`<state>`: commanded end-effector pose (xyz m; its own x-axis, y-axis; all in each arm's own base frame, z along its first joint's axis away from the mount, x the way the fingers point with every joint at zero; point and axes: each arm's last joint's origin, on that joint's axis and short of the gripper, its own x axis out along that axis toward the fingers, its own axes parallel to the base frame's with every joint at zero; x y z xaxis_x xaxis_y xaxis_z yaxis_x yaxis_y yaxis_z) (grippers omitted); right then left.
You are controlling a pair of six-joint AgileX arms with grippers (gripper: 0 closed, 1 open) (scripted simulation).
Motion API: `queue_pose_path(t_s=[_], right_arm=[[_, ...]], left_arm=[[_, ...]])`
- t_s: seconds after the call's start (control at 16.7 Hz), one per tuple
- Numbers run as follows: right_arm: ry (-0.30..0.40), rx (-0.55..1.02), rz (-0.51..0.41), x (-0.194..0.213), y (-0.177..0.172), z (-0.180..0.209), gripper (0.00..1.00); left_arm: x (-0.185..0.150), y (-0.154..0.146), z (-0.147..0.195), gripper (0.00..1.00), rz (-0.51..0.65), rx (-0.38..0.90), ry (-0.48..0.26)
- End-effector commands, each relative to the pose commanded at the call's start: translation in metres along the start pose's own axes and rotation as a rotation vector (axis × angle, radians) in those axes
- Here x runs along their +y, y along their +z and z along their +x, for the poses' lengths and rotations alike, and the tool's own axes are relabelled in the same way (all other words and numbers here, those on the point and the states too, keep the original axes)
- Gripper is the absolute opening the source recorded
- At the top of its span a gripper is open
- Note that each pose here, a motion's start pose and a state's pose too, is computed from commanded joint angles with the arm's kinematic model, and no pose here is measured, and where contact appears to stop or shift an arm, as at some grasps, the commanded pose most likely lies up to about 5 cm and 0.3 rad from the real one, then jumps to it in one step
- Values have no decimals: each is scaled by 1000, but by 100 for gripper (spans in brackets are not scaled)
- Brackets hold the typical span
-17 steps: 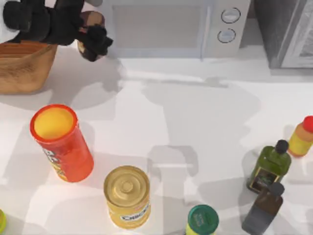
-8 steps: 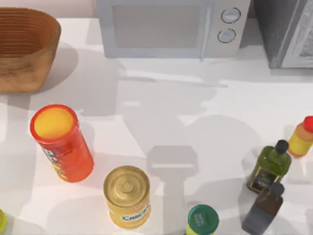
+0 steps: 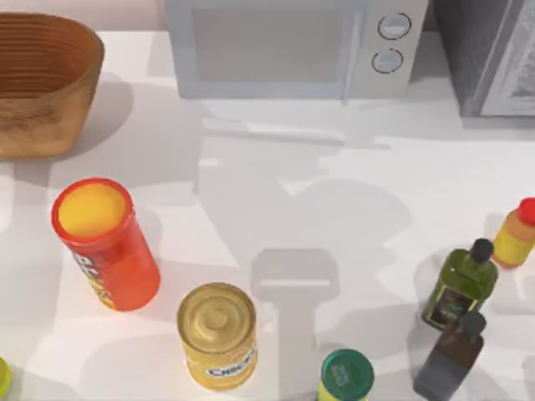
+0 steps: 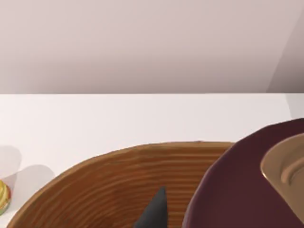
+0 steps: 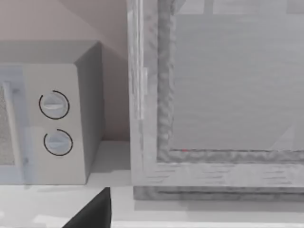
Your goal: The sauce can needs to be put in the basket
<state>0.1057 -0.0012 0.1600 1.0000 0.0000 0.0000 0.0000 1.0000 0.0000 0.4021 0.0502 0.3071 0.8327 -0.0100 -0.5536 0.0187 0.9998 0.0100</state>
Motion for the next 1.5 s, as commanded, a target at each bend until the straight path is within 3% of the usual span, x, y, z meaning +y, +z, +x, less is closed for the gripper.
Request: queue_pose_path(t_s=[0.18,0.42,1.2,1.5], right_arm=[[0,0,0,0,0,0,100],[0,0,0,0,0,0,100],[0,0,0,0,0,0,100],[0,0,0,0,0,0,100]], left_arm=[[0,-9,31,0,-2,-2,1],[0,-11,35,0,-3,-2,2],[0,-11,35,98,-3,-2,2],[0,-11,35,100,-3,-2,2]])
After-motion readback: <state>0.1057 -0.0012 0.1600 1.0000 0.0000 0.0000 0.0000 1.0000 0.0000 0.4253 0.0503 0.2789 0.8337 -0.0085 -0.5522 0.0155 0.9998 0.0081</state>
